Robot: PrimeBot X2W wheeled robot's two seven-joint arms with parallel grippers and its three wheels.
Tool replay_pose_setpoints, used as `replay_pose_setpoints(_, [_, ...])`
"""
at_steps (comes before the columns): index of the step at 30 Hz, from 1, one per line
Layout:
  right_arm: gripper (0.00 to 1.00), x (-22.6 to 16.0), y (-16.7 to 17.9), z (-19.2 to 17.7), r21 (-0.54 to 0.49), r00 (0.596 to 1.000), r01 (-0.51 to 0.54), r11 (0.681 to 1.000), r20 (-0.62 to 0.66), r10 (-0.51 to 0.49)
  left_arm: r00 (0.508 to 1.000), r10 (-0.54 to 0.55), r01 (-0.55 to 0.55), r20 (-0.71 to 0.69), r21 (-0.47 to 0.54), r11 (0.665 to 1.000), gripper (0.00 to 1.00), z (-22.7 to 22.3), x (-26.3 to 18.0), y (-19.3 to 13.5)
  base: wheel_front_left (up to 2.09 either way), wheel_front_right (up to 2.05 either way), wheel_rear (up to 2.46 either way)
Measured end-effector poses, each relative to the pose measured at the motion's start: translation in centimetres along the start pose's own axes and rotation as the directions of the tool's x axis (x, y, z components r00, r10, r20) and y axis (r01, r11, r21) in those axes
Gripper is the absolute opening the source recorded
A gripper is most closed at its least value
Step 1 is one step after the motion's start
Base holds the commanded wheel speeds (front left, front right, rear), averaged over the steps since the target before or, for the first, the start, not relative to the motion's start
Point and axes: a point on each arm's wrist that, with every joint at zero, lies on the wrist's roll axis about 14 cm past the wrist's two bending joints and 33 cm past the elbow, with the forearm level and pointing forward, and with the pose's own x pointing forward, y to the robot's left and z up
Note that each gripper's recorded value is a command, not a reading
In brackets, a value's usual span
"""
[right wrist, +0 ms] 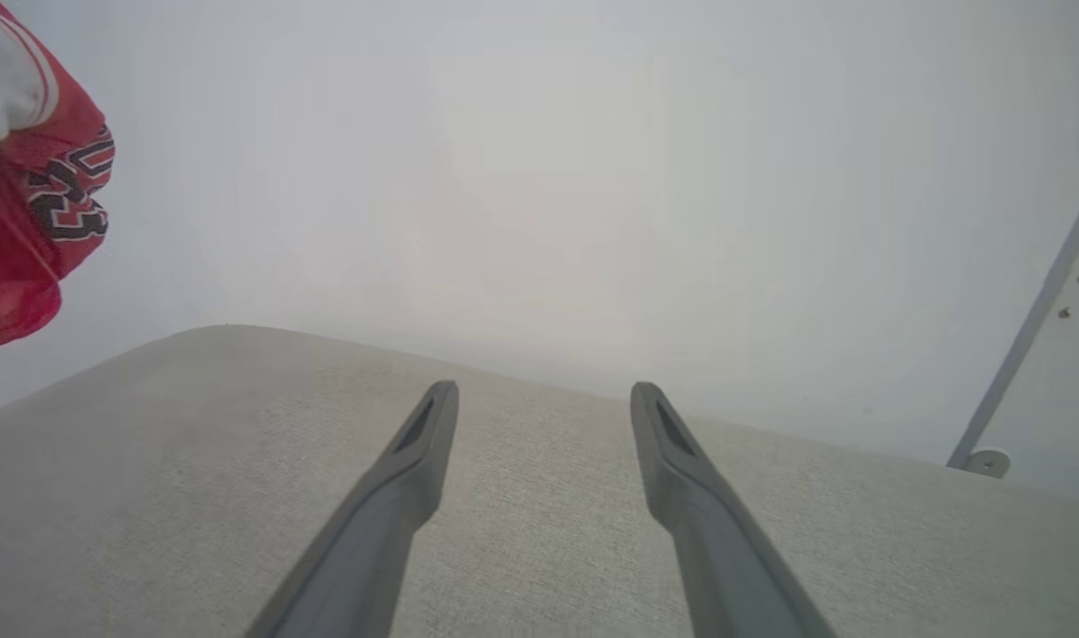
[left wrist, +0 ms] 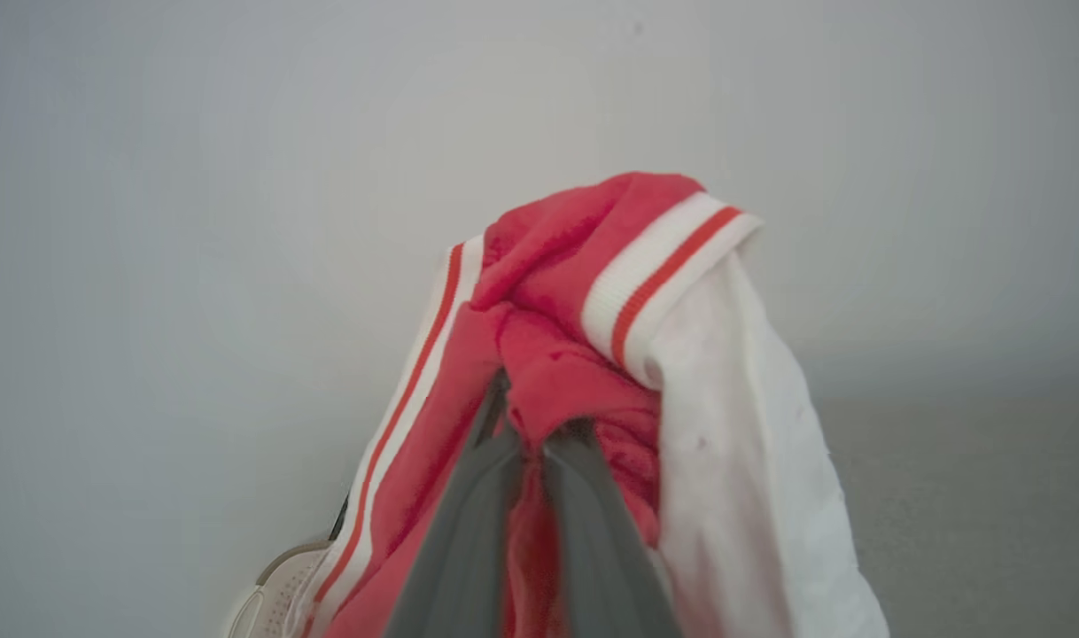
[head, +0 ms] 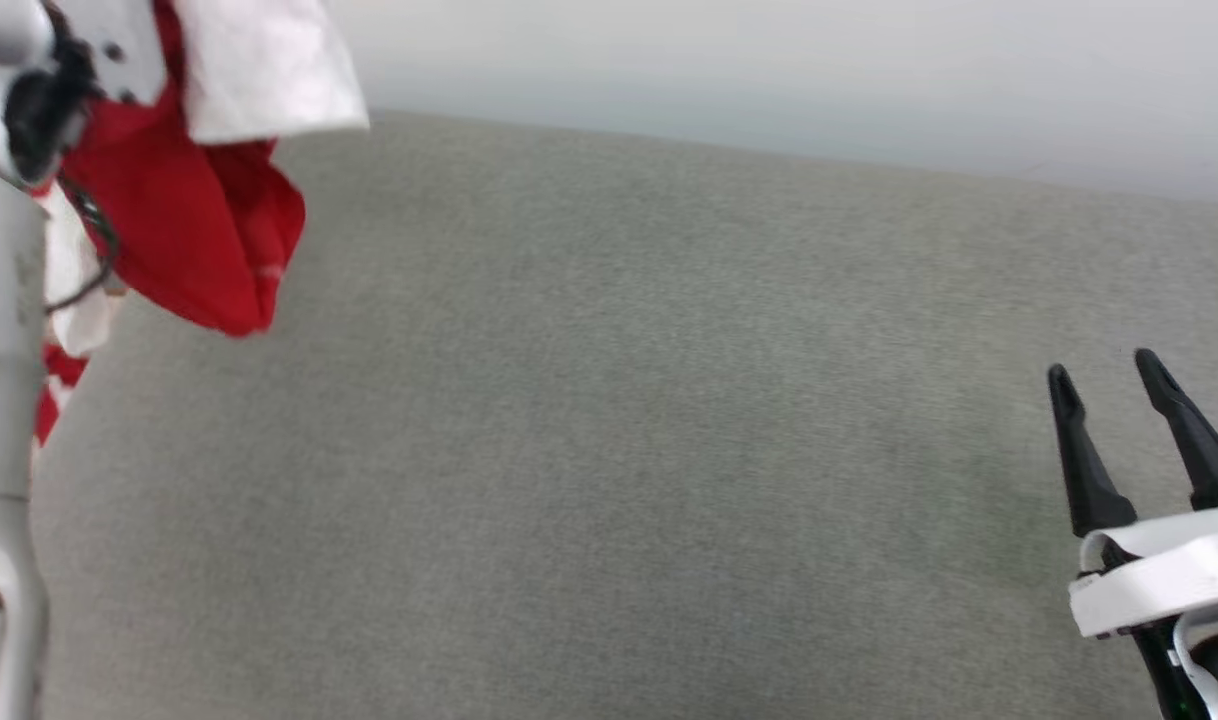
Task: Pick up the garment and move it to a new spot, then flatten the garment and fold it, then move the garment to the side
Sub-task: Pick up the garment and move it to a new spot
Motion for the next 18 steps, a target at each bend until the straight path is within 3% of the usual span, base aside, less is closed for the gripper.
replay_pose_setpoints(8, [1.0, -2.1, -3.6, 0.8, -0.025, 0.993, 0.12, 0.992, 0.017, -0.12, 0.987, -0.151, 0.151, -0.054, 0.006, 0.988, 0.0, -1.2, -0.4, -6.7, 0.0, 0.0, 0.0])
replay_pose_setpoints(18, [1.0, -4.6, -6.6, 0.1, -0.026, 0.973, 0.231, 0.973, 0.0, -0.231, 0.917, -0.378, 0.384, -0.126, 0.018, 0.923, 0.0, -4.5, -1.8, -17.9, 0.0, 0.0, 0.0])
